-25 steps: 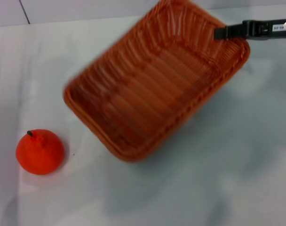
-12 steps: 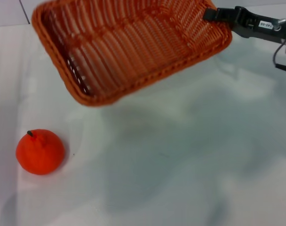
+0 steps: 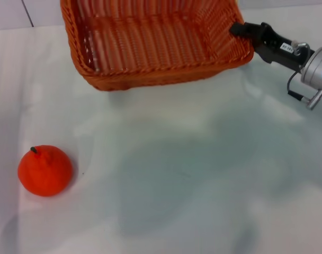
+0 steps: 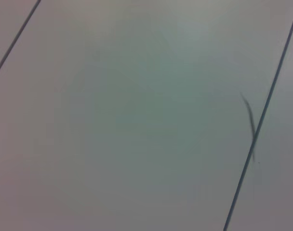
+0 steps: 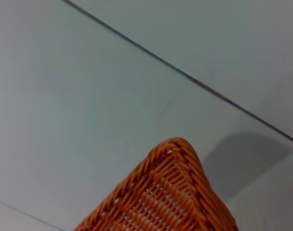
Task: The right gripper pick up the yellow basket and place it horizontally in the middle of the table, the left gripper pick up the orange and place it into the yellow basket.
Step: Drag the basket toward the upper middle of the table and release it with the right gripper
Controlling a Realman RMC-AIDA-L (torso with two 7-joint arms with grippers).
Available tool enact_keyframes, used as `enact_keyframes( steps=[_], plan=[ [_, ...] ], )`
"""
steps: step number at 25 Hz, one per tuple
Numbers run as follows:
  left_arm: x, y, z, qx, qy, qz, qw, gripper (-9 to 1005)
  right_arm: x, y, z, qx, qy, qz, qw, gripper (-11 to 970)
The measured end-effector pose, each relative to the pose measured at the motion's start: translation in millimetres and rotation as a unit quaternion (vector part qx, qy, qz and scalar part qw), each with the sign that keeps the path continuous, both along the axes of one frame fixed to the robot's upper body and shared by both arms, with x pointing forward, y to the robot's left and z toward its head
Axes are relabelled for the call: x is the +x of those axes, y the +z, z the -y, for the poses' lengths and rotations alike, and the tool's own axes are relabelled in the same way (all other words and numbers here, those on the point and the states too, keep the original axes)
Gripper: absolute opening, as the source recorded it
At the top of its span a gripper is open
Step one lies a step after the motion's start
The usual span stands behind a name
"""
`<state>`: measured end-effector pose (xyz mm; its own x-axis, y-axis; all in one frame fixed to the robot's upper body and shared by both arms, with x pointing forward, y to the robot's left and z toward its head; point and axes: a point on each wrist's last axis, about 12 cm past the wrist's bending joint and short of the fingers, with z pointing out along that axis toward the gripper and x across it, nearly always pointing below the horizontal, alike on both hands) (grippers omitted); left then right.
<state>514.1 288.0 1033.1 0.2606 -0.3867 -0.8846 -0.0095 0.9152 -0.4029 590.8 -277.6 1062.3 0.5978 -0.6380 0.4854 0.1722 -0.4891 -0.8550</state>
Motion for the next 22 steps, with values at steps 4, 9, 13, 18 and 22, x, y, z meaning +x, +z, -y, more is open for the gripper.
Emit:
enact_keyframes(
  steps=[4, 9, 13, 18, 22],
  plan=[
    [0.9, 0.3, -1, 0.003, -0.001, -0.001, 1.000, 544, -4.4, -9.0, -4, 0.000, -0.002, -0.016, 1.000, 246],
    [1.2, 0.3, -1, 0.003, 0.000, -0.001, 1.000, 550, -9.9, -16.4, -9, 0.003, 0.004, -0.027, 1.000, 254],
    [1.2, 0.2, -1, 0.003, 0.000, -0.002, 1.000, 555, -12.8, -20.1, -12, 0.007, 0.006, -0.034, 0.999, 260],
    [1.0, 0.0, -1, 0.003, 0.000, -0.002, 1.000, 561, -14.7, -22.3, -13, 0.014, 0.004, -0.039, 0.999, 268],
    [-0.4, -0.8, -2, 0.003, 0.001, -0.003, 1.000, 566, -18.4, -22.8, -12, 0.024, 0.007, -0.039, 0.999, 375]
  ],
)
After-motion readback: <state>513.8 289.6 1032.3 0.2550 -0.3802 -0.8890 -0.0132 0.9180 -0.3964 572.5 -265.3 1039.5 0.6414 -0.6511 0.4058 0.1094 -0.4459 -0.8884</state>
